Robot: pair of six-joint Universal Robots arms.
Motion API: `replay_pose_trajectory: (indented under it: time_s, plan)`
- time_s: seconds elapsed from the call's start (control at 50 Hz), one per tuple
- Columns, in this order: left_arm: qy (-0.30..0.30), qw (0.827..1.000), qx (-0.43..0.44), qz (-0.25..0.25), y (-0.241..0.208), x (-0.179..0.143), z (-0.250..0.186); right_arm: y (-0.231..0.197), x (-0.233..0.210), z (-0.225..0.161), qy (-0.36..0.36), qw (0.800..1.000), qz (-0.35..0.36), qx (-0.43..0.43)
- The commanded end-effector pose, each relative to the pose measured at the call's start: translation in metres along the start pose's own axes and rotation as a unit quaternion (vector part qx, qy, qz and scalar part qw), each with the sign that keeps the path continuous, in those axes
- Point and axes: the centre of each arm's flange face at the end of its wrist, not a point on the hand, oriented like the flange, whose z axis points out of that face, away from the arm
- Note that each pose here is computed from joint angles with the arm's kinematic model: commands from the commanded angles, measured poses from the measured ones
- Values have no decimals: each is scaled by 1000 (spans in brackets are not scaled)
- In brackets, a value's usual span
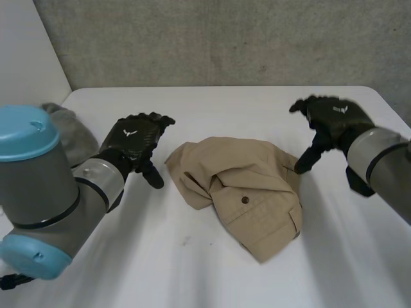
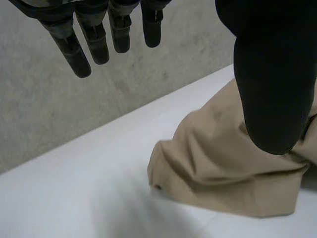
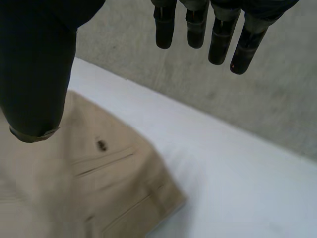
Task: Fold the laundry.
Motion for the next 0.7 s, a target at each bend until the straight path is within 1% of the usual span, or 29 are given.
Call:
replay_pose_trajectory:
  time_s: [0.02, 0.08, 0.14, 0.18, 0.22, 0.28, 0.34, 0.4, 0.44, 0.48, 0.5, 0.52, 0.54, 0.56, 0.58, 0.6, 0.62, 0.64, 0.66, 0.7]
  plan:
    - [8, 999, -38, -4, 39, 2, 42, 41, -3, 9, -14, 996, 65, -66]
    - [23, 999, -44, -4, 48, 7, 55, 61, -8, 17, -33, 991, 77, -100]
    - [59, 997, -45, -4, 55, 19, 67, 78, -11, 25, -39, 988, 82, -127]
    - [82, 996, -37, -4, 55, 29, 72, 84, -12, 29, -39, 987, 82, -134]
    - [90, 995, -33, -1, 56, 35, 75, 92, -12, 35, -38, 986, 83, -142]
    - [96, 995, -24, 3, 57, 41, 83, 95, -12, 40, -38, 987, 82, -135]
    - [93, 996, -9, 6, 51, 43, 90, 88, -11, 45, -38, 991, 70, -105]
    - [80, 997, 2, 11, 43, 46, 90, 71, -8, 52, -35, 997, 44, -54]
    - [72, 997, 9, 13, 36, 48, 87, 48, -10, 48, -39, 999, 6, -14]
    - [56, 997, 40, 16, 9, 50, 77, 27, -9, 41, -36, 999, -28, 21]
    - [48, 997, 58, 16, -6, 48, 72, 6, -8, 33, -32, 996, -66, 53]
    - [33, 995, 97, 17, -39, 44, 58, -2, -8, 30, -29, 994, -86, 67]
    - [25, 993, 118, 18, -55, 39, 52, -12, -7, 26, -25, 991, -105, 82]
    - [20, 990, 138, 19, -70, 37, 44, -31, -6, 20, -15, 983, -143, 113]
    - [13, 984, 177, 25, -98, 32, 30, -40, -6, 17, -8, 979, -161, 127]
    - [11, 980, 197, 28, -111, 31, 22, -49, -5, 13, -2, 974, -177, 142]
    - [7, 976, 217, 31, -124, 29, 15, -67, -5, 6, 11, 964, -206, 169]
    - [4, 971, 235, 35, -135, 27, 8, -77, -4, 1, 17, 959, -218, 183]
    - [-1, 963, 266, 43, -155, 24, -5, -86, -4, -3, 23, 954, -226, 198]
    - [-3, 957, 287, 51, -168, 23, -17, -112, -3, -17, 40, 940, -244, 237]
